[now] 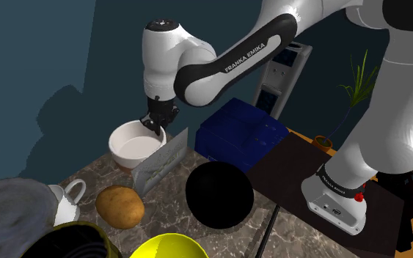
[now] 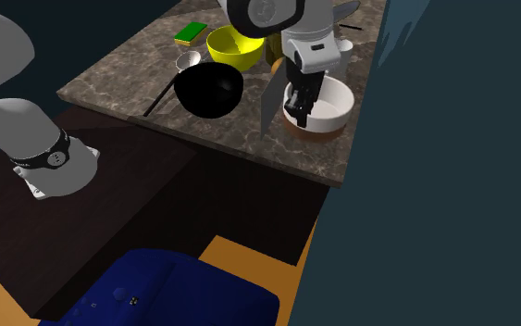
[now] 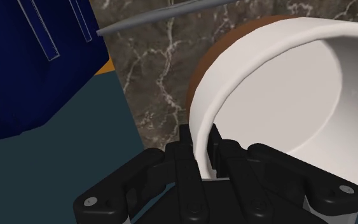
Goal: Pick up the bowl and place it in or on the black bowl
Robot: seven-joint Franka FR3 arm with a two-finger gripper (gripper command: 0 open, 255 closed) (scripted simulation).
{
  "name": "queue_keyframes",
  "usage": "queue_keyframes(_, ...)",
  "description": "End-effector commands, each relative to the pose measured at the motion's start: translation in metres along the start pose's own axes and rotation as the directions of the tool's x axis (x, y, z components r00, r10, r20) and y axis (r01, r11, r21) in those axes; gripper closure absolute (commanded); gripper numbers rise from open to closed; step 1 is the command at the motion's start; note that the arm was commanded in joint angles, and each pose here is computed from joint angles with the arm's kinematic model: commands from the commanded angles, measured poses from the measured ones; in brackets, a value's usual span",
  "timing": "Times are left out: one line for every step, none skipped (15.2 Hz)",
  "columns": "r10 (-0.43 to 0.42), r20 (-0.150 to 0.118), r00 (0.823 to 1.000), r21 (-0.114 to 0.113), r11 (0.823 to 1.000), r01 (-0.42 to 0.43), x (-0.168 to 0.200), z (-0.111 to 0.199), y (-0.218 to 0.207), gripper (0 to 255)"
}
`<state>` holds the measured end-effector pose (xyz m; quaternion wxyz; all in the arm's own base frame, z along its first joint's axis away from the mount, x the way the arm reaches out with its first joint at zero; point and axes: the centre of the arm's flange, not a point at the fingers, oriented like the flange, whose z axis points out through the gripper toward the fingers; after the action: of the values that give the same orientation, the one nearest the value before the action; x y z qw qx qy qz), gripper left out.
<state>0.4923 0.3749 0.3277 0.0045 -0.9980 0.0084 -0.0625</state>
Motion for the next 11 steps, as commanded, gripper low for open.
queue_keyframes(0.0, -0.001, 1.0, 0.001, 1.0, 0.0, 0.002, -0.011, -0.001, 255)
queue_keyframes(0.0, -0.001, 1.0, 0.001, 1.0, 0.0, 0.002, -0.016, -0.001, 255)
queue_keyframes(0.0, -0.001, 1.0, 0.001, 1.0, 0.0, 0.003, -0.021, -0.001, 255)
queue_keyframes(0.0, -0.001, 1.0, 0.001, 1.0, 0.0, 0.004, -0.027, -0.001, 255)
queue_keyframes(0.0, -0.001, 1.0, 0.001, 1.0, 0.0, 0.004, -0.032, -0.001, 255)
queue_keyframes(0.0, -0.001, 1.0, 0.001, 1.0, 0.0, 0.005, -0.037, -0.001, 255)
queue_keyframes(0.0, -0.001, 1.0, 0.001, 1.0, 0.0, 0.006, -0.042, -0.001, 255)
queue_keyframes(0.0, -0.001, 1.0, 0.001, 1.0, 0.0, 0.006, -0.048, -0.001, 255)
queue_keyframes(0.0, -0.001, 1.0, 0.001, 1.0, 0.0, 0.007, -0.053, -0.001, 255)
queue_keyframes(0.0, -0.001, 1.0, 0.001, 1.0, 0.0, 0.008, -0.058, -0.001, 255)
queue_keyframes(0.0, -0.001, 1.0, 0.001, 1.0, 0.0, 0.008, -0.063, -0.001, 255)
